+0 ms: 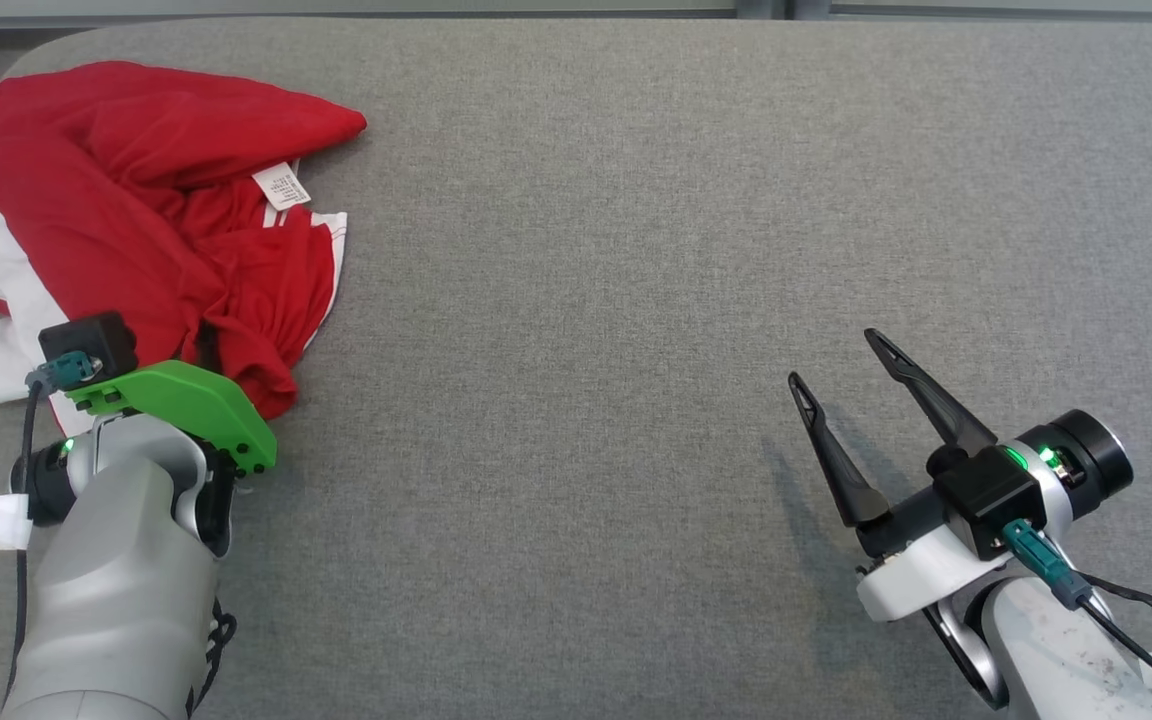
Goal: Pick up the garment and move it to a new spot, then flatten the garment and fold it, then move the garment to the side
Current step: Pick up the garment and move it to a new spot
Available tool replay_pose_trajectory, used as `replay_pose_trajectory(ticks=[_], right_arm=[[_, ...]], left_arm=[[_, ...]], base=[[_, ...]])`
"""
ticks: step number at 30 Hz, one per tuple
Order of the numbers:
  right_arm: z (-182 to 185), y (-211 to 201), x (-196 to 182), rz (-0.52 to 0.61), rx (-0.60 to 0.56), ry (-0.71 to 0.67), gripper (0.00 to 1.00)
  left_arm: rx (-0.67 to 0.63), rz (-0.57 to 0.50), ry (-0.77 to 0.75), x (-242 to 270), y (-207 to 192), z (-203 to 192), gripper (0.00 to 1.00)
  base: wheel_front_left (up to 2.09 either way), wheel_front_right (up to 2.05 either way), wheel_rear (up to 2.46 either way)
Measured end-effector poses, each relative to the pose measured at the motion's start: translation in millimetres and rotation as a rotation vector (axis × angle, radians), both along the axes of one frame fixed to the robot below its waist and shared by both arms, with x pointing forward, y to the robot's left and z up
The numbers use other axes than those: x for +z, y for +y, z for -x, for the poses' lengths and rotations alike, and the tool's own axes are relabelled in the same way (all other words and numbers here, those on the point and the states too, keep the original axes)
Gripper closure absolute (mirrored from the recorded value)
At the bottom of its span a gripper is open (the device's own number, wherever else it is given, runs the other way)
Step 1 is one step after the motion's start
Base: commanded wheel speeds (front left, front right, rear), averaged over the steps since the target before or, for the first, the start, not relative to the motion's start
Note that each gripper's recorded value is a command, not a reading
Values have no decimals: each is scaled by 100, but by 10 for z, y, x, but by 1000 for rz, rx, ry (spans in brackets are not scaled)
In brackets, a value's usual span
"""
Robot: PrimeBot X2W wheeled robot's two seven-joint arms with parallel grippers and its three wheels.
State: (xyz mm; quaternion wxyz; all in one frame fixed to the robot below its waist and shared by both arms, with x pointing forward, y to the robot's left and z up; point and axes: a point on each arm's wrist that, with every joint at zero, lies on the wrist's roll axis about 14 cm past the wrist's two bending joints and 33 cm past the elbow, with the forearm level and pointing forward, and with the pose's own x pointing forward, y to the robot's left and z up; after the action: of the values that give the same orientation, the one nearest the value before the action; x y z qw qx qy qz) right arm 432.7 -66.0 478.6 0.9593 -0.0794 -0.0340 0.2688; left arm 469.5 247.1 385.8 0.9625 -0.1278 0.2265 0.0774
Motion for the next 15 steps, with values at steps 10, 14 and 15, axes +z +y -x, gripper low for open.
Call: replay_pose_trajectory(ticks=[10, 14, 15], right_arm=[[138, 79, 94, -22, 8, -6, 0], [186, 139, 162, -31, 21, -18, 0], [204, 155, 169, -33, 24, -18, 0]], left_arm=[[24, -70, -125, 442, 184, -38, 100], [54, -66, -206, 721, 310, -59, 100], [66, -57, -223, 779, 341, -54, 100]], base=[[0, 0, 0], [0, 0, 0], [0, 0, 0]])
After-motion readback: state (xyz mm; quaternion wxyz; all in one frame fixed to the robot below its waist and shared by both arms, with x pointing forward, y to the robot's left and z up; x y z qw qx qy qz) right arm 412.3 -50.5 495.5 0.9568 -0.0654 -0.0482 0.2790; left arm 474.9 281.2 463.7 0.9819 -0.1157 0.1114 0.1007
